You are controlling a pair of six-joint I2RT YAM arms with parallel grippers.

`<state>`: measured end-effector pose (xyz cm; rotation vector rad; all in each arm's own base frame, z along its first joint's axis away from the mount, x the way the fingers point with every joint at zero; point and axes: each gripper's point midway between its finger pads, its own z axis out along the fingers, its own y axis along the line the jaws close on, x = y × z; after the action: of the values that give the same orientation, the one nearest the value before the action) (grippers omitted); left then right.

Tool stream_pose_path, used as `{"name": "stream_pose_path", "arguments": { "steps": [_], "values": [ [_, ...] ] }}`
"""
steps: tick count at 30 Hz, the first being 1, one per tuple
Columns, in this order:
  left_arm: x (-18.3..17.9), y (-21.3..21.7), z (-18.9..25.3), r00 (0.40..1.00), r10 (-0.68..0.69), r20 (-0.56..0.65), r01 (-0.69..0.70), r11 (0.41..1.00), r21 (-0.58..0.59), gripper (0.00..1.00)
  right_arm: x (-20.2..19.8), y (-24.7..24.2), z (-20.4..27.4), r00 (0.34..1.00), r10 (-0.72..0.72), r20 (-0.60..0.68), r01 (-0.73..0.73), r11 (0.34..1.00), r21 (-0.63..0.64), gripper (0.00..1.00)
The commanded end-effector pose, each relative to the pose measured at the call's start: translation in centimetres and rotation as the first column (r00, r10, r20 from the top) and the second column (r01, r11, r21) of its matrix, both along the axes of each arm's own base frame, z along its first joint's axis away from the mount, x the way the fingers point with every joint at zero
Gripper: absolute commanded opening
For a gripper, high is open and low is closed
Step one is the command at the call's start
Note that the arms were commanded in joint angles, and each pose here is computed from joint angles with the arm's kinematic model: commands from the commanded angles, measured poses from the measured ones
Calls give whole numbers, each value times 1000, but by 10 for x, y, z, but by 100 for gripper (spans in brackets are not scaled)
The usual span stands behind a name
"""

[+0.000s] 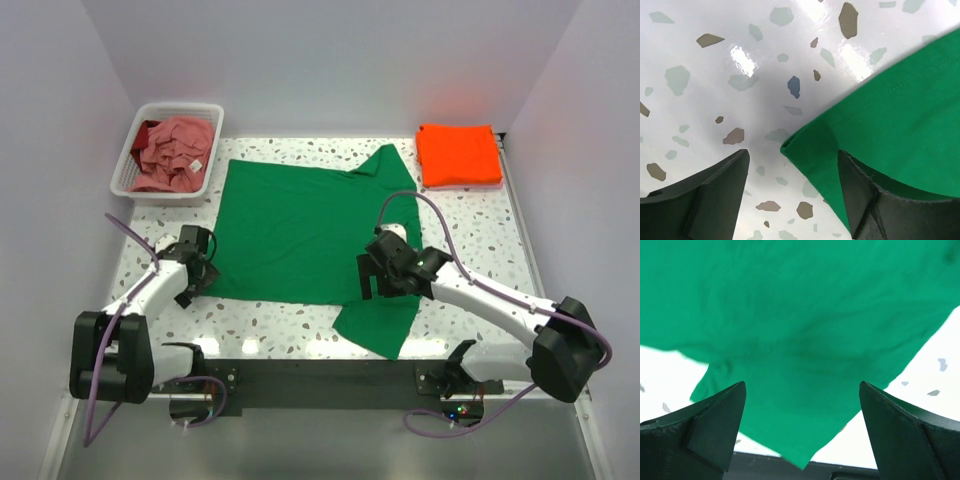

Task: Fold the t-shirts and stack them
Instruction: Fold the tshirt

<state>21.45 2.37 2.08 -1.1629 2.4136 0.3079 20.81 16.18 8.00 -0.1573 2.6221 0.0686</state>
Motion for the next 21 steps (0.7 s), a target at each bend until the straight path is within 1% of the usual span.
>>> {"name": "stream_pose_path", "arguments": {
  "steps": [1, 2, 3, 5, 7, 10, 11, 13, 16, 17, 18, 21],
  "values": [
    [17, -3, 0, 997, -1, 75, 5, 999, -47, 72, -17, 9, -4, 999, -14, -30, 15, 998, 60, 98],
    [18, -4, -2, 997, -8, 71, 11, 999, -51, 65, -18, 9, -5, 999, -8, -35, 10, 998, 58, 99],
    [19, -5, -3, 998, -16, 66, 20, 998, -54, 62, -19, 10, -5, 999, -4, -35, 6, 998, 55, 98],
    [19, -8, -9, 999, -30, 41, 33, 997, -76, 51, -20, 10, -5, 999, 7, -34, -6, 999, 43, 98],
    [18, -10, -13, 999, -41, 28, 43, 996, -81, 47, -19, 9, -4, 999, 8, -32, -7, 999, 33, 98],
    [17, -12, -20, 998, -54, 13, 55, 994, -94, 34, -21, 7, -4, 999, 11, -37, -11, 1000, 20, 98],
    [17, -14, -22, 998, -61, 5, 62, 993, -102, 26, -20, 5, -4, 999, 5, -34, -4, 1000, 13, 98],
    [16, -16, -24, 998, -68, 4, 68, 991, -113, 20, -24, 0, -4, 999, 0, -46, 0, 1000, -5, 98],
    [13, -15, -28, 998, -65, -16, 63, 992, -109, 8, -29, -4, -3, 998, -4, -57, 4, 1000, -11, 98],
    [12, -15, -29, 998, -66, -20, 63, 992, -111, 0, -31, -4, -3, 998, -6, -60, 5, 1000, -9, 98],
    [12, -16, -29, 998, -66, -22, 63, 992, -112, 0, -35, -5, -4, 998, 3, -70, -4, 1000, -12, 98],
    [12, -15, -26, 997, -72, -16, 70, 991, -110, 0, -49, 1, -5, 992, 98, -81, -101, 994, -39, 96]
  ]
}}
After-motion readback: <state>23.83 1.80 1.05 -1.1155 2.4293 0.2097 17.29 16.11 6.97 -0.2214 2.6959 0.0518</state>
